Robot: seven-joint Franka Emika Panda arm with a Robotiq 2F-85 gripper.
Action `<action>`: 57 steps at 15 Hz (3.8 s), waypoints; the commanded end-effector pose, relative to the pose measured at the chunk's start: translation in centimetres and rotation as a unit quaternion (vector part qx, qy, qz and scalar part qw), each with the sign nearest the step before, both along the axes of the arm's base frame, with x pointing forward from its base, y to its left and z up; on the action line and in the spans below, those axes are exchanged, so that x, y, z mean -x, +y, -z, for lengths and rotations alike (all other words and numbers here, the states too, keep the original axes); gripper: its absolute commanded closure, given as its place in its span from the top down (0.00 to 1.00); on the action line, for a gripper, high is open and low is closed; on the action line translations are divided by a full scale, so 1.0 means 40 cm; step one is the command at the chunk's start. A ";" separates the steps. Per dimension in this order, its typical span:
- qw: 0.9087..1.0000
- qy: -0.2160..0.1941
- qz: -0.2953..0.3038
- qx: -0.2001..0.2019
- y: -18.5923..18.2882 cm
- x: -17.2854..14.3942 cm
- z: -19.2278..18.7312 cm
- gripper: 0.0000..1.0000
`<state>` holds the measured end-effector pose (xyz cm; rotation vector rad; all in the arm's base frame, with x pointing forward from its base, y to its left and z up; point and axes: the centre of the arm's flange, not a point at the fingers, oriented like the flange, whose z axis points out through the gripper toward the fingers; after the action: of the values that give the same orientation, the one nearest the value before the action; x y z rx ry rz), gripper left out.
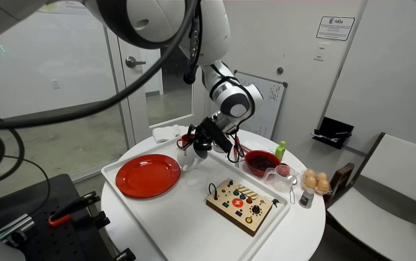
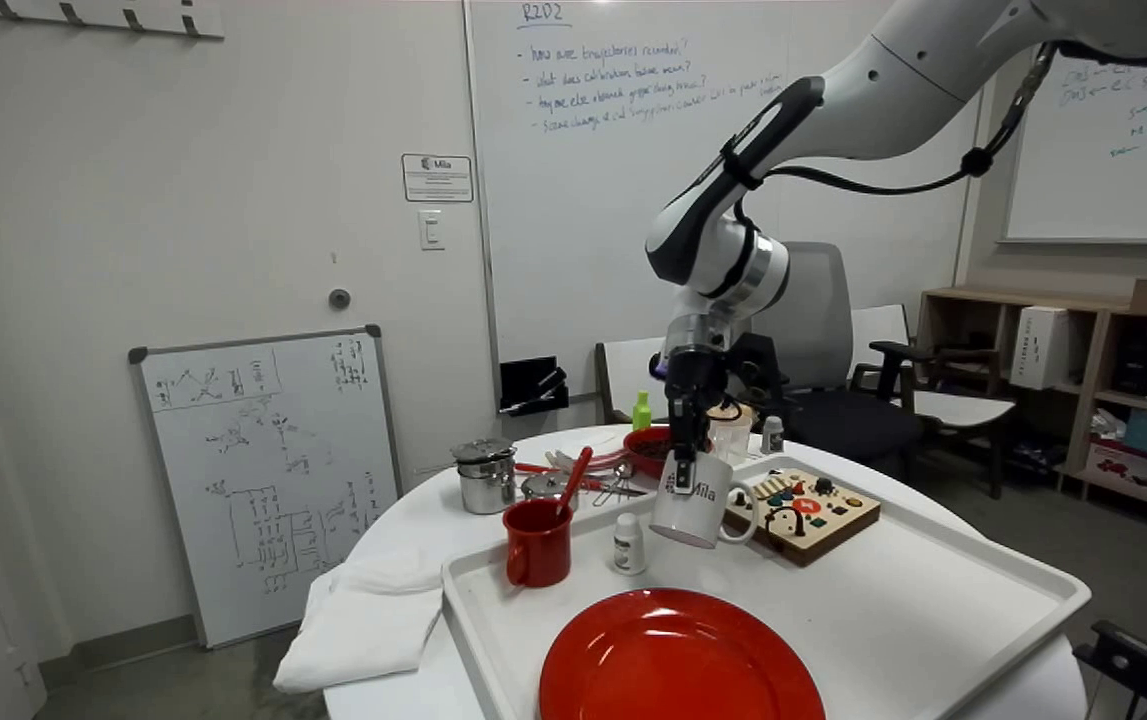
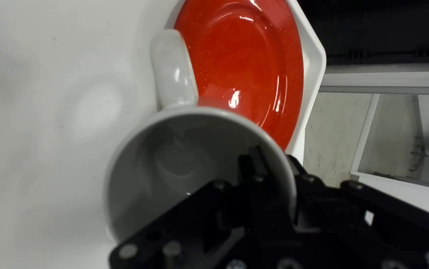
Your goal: Put the mug on the plate
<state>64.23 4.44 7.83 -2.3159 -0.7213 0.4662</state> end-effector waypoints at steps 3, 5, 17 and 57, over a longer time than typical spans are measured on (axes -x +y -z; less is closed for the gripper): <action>0.998 0.045 -0.038 -0.032 0.058 0.048 -0.024 0.09; 0.996 0.063 -0.050 -0.040 0.075 0.054 -0.012 0.09; 0.983 0.143 -0.060 -0.096 0.139 0.102 0.090 0.09; 0.968 0.219 -0.057 -0.104 0.160 0.113 0.270 0.10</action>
<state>59.71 10.83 -2.99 -1.8894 -0.6484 0.8780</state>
